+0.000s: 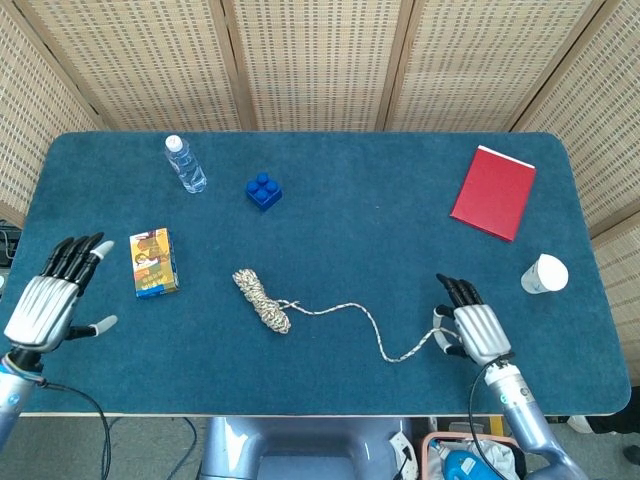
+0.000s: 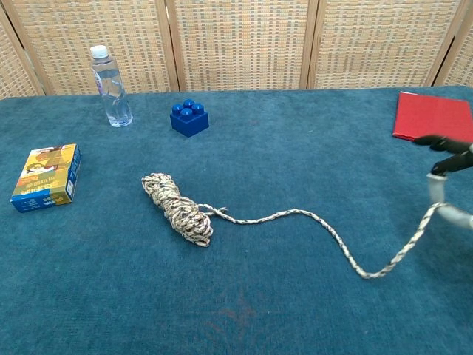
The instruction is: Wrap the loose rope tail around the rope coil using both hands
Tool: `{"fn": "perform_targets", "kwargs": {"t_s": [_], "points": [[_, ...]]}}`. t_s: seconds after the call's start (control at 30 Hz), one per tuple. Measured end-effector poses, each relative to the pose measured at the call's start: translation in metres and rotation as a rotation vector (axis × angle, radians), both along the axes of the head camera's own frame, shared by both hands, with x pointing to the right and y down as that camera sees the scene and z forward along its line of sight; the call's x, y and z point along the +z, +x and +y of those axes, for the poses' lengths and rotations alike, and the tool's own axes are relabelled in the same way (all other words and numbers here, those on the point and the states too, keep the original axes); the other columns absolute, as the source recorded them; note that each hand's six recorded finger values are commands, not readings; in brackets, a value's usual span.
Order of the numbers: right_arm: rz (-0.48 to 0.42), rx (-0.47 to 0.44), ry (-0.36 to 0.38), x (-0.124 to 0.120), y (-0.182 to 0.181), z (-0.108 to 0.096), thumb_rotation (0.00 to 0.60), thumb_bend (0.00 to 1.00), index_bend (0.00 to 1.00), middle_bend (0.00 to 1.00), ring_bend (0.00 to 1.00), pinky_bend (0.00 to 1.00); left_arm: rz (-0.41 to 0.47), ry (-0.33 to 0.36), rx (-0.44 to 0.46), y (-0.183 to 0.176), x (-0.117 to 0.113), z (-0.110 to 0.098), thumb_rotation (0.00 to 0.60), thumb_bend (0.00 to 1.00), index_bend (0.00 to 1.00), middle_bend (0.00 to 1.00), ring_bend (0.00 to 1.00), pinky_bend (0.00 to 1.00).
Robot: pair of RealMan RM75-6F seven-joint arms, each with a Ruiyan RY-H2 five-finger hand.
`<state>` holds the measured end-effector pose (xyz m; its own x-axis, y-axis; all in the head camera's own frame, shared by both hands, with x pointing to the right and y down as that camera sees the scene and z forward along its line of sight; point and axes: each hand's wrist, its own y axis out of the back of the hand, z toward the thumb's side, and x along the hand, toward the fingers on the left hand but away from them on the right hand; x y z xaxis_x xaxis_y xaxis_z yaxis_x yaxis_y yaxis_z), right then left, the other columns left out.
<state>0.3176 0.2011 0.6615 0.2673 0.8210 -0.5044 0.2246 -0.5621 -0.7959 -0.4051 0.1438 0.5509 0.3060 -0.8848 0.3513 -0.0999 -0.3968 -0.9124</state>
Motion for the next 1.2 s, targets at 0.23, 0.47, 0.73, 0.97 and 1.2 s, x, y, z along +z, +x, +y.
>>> {"fn": "perform_targets", "kwargs": {"t_s": [0.23, 0.47, 0.73, 0.97, 1.2], "points": [[0.020, 0.008, 0.064, -0.025, 0.021, 0.005, 0.600, 0.43, 0.66, 0.00, 0.00, 0.00, -0.017, 0.055, 0.327, 0.043, 0.028, -0.035, 0.600, 0.01, 0.00, 0.00, 0.00, 0.00], [0.032, 0.022, 0.074, -0.027, 0.029, 0.003, 0.600, 0.43, 0.66, 0.00, 0.00, 0.00, -0.045, 0.080, 0.669, 0.093, 0.070, -0.053, 0.600, 0.08, 0.01, 0.00, 0.00, 0.00], [0.040, 0.030, 0.084, -0.027, 0.031, 0.000, 0.600, 0.43, 0.66, 0.00, 0.00, 0.00, -0.121, 0.044, 0.873, 0.127, 0.118, -0.058, 0.600, 0.10, 0.01, 0.00, 0.00, 0.03], [0.032, 0.045, 0.091, -0.031, 0.033, -0.002, 0.600, 0.43, 0.66, 0.00, 0.00, 0.00, -0.133, -0.024, 0.919, 0.151, 0.152, -0.053, 0.600, 0.13, 0.04, 0.00, 0.00, 0.07], [0.032, 0.057, 0.093, -0.032, 0.035, -0.005, 0.600, 0.43, 0.66, 0.00, 0.00, 0.00, -0.189, -0.061, 0.954, 0.167, 0.177, -0.057, 0.600, 0.28, 0.09, 0.00, 0.00, 0.09]]}}
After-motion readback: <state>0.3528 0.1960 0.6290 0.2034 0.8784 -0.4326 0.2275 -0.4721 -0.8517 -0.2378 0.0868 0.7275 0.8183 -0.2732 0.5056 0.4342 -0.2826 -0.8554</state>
